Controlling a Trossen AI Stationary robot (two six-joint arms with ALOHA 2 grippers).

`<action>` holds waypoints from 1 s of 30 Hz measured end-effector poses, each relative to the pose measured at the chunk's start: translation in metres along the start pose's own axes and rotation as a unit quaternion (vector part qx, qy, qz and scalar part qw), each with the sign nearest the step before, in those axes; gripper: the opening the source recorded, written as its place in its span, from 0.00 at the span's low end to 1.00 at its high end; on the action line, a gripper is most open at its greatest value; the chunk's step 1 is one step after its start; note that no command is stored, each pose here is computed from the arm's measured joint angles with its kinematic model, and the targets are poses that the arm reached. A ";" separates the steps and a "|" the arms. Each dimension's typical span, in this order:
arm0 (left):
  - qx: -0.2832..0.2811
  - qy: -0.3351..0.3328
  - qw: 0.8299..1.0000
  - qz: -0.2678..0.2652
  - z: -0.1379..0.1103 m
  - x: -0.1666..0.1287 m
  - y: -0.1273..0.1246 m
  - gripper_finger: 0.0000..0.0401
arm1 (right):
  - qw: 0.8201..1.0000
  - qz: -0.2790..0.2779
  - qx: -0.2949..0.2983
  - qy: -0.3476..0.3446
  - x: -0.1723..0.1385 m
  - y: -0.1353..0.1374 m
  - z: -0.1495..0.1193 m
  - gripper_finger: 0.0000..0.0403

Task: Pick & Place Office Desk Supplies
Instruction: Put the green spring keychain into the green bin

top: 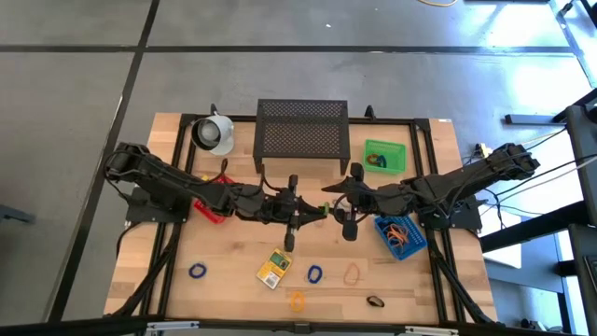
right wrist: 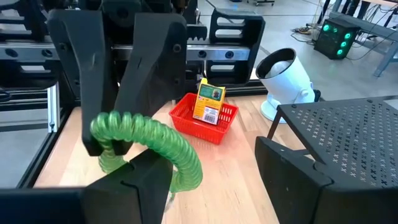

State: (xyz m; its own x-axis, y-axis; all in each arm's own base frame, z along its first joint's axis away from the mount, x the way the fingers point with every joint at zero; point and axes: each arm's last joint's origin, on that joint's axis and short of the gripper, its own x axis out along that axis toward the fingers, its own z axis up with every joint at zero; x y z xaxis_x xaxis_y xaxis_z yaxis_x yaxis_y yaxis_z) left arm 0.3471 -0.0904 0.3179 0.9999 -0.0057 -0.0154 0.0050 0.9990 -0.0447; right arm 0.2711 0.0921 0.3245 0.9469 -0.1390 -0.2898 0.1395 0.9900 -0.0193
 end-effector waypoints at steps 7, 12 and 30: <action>-0.002 0.000 1.000 0.000 0.000 0.000 0.000 0.04 | 1.000 0.000 0.002 0.000 0.000 0.000 0.000 0.51; -0.003 0.000 1.000 0.002 0.000 0.000 0.000 0.04 | 1.000 0.000 0.002 0.000 0.000 0.000 0.000 0.30; -0.034 -0.003 0.997 0.067 0.000 0.001 0.009 0.24 | 0.998 -0.022 0.058 0.015 0.000 -0.002 -0.004 0.03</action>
State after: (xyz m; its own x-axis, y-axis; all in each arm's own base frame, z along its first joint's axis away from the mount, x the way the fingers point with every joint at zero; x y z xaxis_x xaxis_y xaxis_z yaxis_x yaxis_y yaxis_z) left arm 0.3483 -0.0815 0.3174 0.9917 0.1272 -0.0192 -0.1286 0.9856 -0.1100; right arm 0.2700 0.0898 0.3208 0.9302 -0.1800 -0.3199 0.2150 0.9736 0.0772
